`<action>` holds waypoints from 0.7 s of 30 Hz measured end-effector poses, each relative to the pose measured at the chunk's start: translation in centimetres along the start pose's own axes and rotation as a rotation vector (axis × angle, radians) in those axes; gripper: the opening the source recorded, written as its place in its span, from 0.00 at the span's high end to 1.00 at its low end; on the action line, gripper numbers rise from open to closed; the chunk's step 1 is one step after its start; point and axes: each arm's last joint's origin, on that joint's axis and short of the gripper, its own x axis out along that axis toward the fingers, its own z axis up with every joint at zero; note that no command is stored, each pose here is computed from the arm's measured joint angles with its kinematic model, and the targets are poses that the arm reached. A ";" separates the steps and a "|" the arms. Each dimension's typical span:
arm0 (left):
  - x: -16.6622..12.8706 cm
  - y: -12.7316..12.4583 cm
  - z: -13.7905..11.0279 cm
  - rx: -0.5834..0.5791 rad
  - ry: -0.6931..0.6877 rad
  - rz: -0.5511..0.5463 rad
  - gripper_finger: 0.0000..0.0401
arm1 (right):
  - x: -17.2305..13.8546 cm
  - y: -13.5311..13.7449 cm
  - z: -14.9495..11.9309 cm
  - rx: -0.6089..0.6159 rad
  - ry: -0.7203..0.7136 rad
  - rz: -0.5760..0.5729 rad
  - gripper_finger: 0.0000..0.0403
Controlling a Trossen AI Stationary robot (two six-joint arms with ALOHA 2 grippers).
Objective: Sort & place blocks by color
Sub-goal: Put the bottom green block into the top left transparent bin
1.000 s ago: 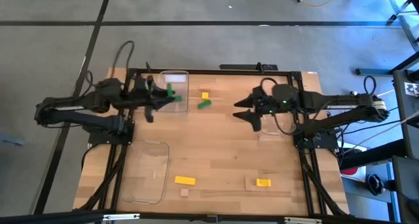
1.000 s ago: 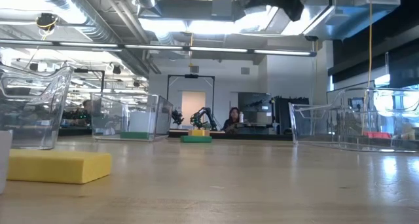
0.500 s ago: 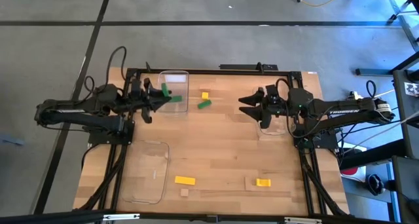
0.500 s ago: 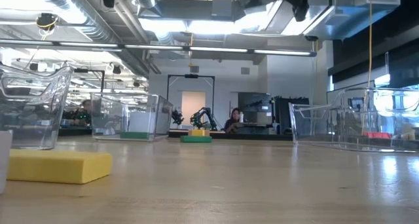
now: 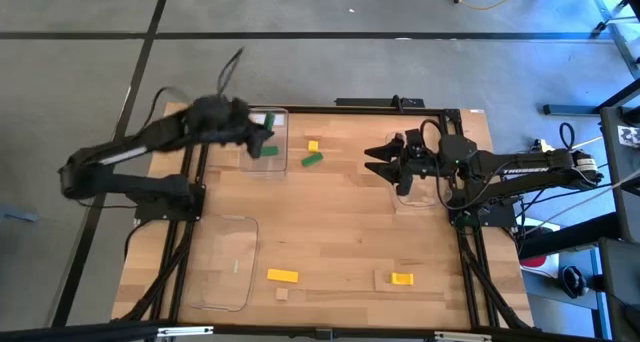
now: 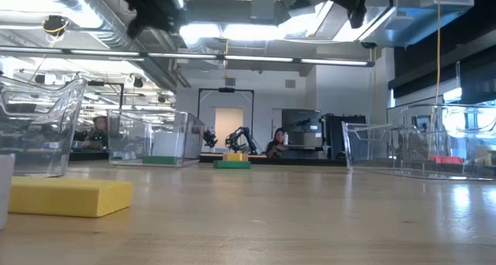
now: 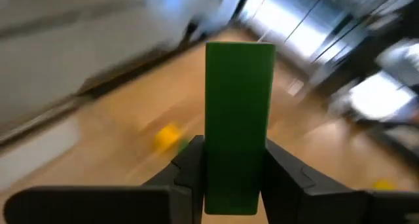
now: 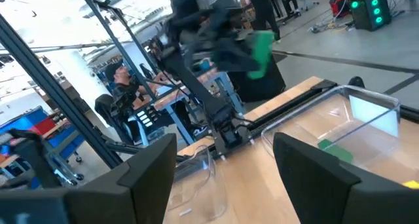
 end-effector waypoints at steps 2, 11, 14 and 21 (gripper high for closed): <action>1.9 1.4 1.2 0.036 0.145 0.071 0.77 | 0.0 -0.1 -0.2 0.004 0.021 -0.012 0.36; 11.0 7.7 1.8 0.422 0.780 0.168 0.77 | 0.0 -0.5 -0.9 0.020 0.089 -0.053 0.36; 13.2 9.0 0.9 0.595 0.919 0.176 0.77 | 0.0 -0.5 -0.9 0.032 0.090 -0.054 0.36; 16.9 10.8 -1.0 0.778 1.037 0.179 0.77 | 0.0 -0.5 -0.9 0.055 0.090 -0.057 0.36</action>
